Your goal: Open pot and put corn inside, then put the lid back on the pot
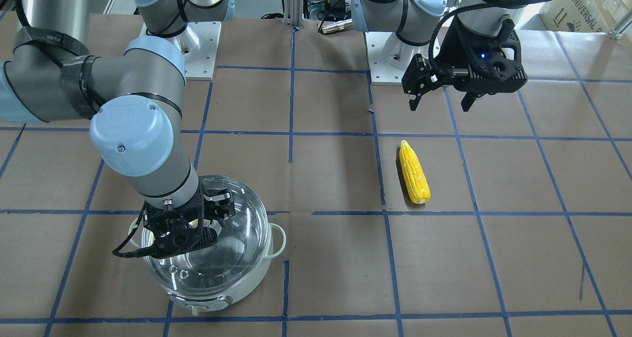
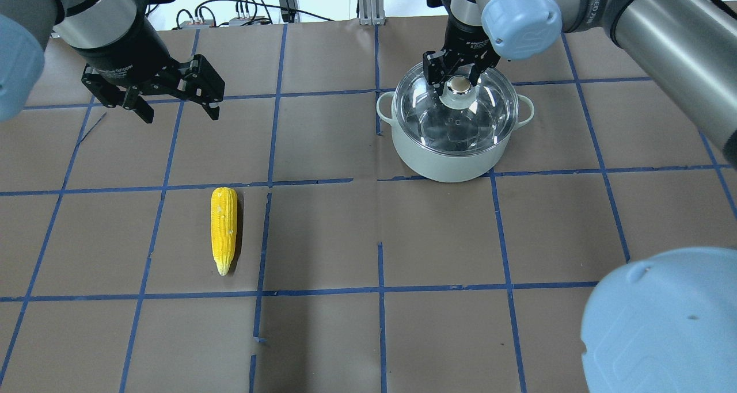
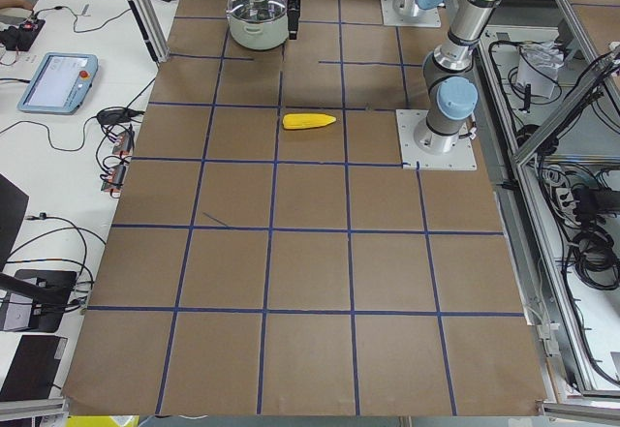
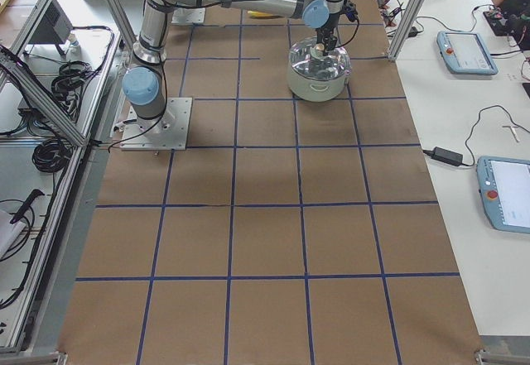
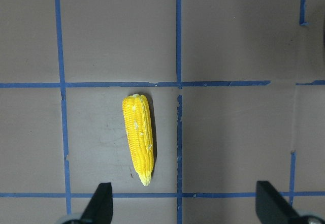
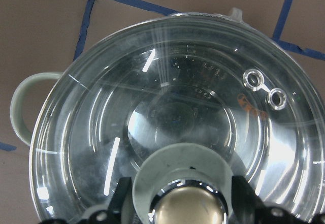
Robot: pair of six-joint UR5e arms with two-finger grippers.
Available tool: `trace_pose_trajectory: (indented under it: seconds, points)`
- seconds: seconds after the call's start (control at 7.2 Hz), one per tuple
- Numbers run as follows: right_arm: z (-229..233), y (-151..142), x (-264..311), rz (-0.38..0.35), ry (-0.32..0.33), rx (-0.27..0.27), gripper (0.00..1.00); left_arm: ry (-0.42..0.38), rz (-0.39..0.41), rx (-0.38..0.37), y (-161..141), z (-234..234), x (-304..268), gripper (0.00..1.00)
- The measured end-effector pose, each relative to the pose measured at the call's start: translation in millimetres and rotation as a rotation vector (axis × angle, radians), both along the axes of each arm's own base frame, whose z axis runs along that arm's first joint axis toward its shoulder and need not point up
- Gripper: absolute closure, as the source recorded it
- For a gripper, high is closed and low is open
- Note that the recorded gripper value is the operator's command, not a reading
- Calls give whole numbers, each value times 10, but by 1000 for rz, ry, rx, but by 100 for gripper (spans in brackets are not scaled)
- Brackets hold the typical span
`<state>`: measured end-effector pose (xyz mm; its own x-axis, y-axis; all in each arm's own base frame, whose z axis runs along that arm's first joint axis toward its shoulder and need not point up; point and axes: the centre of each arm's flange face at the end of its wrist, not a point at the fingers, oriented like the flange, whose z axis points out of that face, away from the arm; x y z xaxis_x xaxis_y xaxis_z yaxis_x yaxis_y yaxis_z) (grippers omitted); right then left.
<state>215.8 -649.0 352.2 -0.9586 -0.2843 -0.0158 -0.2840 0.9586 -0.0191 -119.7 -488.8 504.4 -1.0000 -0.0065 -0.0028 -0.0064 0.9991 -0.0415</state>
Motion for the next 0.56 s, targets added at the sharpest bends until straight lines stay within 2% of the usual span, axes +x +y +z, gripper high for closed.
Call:
trace_pose_trajectory:
  seconds: [0.14,0.56]
  points:
    - [9,7,-2,0,1,2,56,-1,0,2,2,-1,0,0]
    - [109,28,-21,4,9,21,58,0,-2,7,12,0,-6,0]
